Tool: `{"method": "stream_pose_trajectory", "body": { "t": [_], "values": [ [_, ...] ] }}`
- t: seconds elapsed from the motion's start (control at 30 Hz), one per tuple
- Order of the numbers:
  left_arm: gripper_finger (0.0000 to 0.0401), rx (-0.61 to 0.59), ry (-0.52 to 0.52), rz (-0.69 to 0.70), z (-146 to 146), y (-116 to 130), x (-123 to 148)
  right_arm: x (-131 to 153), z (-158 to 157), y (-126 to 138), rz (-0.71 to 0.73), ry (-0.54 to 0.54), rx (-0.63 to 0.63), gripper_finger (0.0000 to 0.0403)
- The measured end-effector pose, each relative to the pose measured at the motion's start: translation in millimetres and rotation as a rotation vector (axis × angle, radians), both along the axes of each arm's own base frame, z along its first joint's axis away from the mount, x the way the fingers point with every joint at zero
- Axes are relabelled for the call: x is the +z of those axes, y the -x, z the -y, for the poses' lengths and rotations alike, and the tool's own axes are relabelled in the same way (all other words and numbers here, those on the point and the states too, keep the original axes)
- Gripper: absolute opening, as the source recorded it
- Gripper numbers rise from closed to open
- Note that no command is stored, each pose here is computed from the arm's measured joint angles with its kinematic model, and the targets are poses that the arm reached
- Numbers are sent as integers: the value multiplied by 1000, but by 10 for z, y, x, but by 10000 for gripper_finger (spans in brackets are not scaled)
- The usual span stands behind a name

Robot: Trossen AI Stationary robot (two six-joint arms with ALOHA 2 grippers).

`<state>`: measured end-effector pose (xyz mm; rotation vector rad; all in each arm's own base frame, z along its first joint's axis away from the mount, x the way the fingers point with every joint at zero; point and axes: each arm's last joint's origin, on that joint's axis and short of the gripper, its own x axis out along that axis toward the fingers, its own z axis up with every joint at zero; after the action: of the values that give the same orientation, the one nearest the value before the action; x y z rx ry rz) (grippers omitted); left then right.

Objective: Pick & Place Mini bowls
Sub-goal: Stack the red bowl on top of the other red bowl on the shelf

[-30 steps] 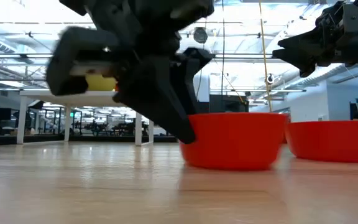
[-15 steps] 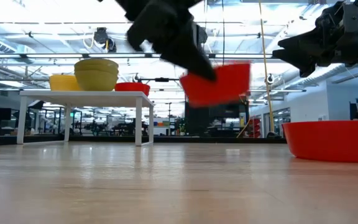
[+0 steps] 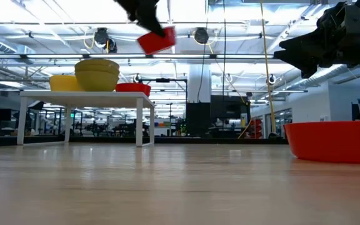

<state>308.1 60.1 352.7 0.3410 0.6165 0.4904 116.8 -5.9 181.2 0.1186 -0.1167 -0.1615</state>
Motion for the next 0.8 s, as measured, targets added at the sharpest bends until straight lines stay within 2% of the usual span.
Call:
{"method": "stream_pose_trajectory", "body": {
  "t": [0.13,0.27,0.47,0.63,0.8],
  "values": [
    [7,155,107,-11,-441,239,-2,0,0,0,0,0,0,169],
    [20,255,173,-43,-804,432,-54,4,0,0,4,0,0,169],
    [6,235,292,-20,-1117,553,-126,6,0,1,6,0,0,169],
    [22,216,333,-33,-1212,592,-175,6,0,1,7,0,0,169],
    [8,224,345,-77,-1282,572,-271,7,0,1,7,0,0,169]
  ]
}}
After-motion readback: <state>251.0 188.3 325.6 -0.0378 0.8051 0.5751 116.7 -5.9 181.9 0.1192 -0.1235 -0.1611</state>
